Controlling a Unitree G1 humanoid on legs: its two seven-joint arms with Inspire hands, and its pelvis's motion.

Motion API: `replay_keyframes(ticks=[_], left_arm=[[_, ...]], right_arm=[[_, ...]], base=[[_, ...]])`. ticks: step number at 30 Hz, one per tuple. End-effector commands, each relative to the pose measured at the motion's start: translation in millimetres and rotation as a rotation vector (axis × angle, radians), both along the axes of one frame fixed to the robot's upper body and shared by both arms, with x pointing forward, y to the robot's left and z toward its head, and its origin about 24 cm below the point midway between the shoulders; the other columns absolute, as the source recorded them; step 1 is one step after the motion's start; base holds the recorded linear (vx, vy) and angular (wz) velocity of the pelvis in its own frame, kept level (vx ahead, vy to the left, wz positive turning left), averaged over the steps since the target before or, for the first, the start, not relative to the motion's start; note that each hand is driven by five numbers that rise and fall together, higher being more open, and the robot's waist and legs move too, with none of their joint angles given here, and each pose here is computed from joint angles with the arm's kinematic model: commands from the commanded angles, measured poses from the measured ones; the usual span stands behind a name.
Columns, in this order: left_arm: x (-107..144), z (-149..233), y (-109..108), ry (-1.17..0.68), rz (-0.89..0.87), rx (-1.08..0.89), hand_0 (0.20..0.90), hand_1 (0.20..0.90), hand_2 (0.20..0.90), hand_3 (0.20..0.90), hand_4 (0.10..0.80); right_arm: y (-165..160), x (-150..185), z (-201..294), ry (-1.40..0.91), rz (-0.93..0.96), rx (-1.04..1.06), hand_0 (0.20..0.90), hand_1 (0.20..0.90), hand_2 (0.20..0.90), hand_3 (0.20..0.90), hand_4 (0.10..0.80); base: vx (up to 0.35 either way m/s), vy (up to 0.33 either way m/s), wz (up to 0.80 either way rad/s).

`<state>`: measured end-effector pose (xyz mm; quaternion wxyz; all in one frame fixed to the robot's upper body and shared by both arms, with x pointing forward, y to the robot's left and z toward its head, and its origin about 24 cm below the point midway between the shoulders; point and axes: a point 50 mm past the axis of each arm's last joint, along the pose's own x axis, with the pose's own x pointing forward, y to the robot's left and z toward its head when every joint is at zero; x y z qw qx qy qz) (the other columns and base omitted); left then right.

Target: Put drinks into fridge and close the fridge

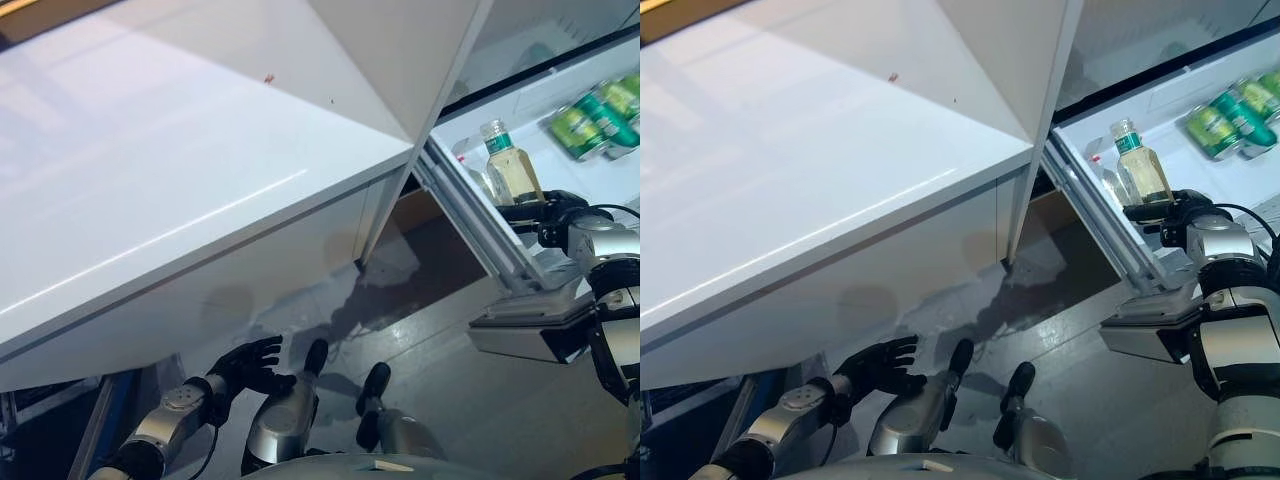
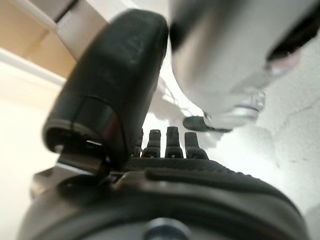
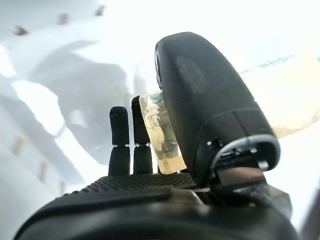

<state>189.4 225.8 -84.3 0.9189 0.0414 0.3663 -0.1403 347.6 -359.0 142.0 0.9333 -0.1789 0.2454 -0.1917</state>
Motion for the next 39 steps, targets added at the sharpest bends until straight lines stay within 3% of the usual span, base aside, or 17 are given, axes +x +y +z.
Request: replay_keyframes(ticks=[1,12,13,20,28,39], left_arm=[[0,4,12,-0.081,0.068,0.025,0.9,0.9,0.9,0.9,0.8],[-17,-14,39,0.054,0.236,0.1,0.9,0.9,0.9,0.9,0.8],[-19,-15,41,0.069,0.245,0.101,0.9,0.9,0.9,0.9,0.8],[-24,-20,41,0.099,0.231,0.117,0.9,0.9,0.9,0.9,0.8],[-27,-21,42,0.126,0.141,0.167,0.9,0.9,0.9,0.9,0.8],[-45,-34,45,0.25,0.062,0.255,0.9,0.9,0.9,0.9,0.8]], right_arm=[[-32,-10,67,-0.076,-0.058,-0.204,0.3,0.3,0.3,0.2,0.1],[-57,-33,64,0.234,-0.121,-0.307,0.3,0.3,0.3,0.2,0.1],[-57,-33,64,0.258,-0.116,-0.298,0.9,0.9,0.9,0.9,0.8],[-50,-26,64,0.225,-0.084,-0.28,0.9,0.9,0.9,0.9,0.8],[-39,-16,94,0.153,-0.005,-0.535,0.9,0.9,0.9,0.9,0.8],[-1,-11,140,-0.242,0.15,-0.468,0.9,0.9,0.9,0.9,0.8]], base=[[0.0,0.002,-0.04],[0.001,-0.001,0.0],[0.0,0.0,0.0],[-0.008,0.0,-0.01],[-0.011,0.0,-0.03],[-0.021,0.016,-0.26]])
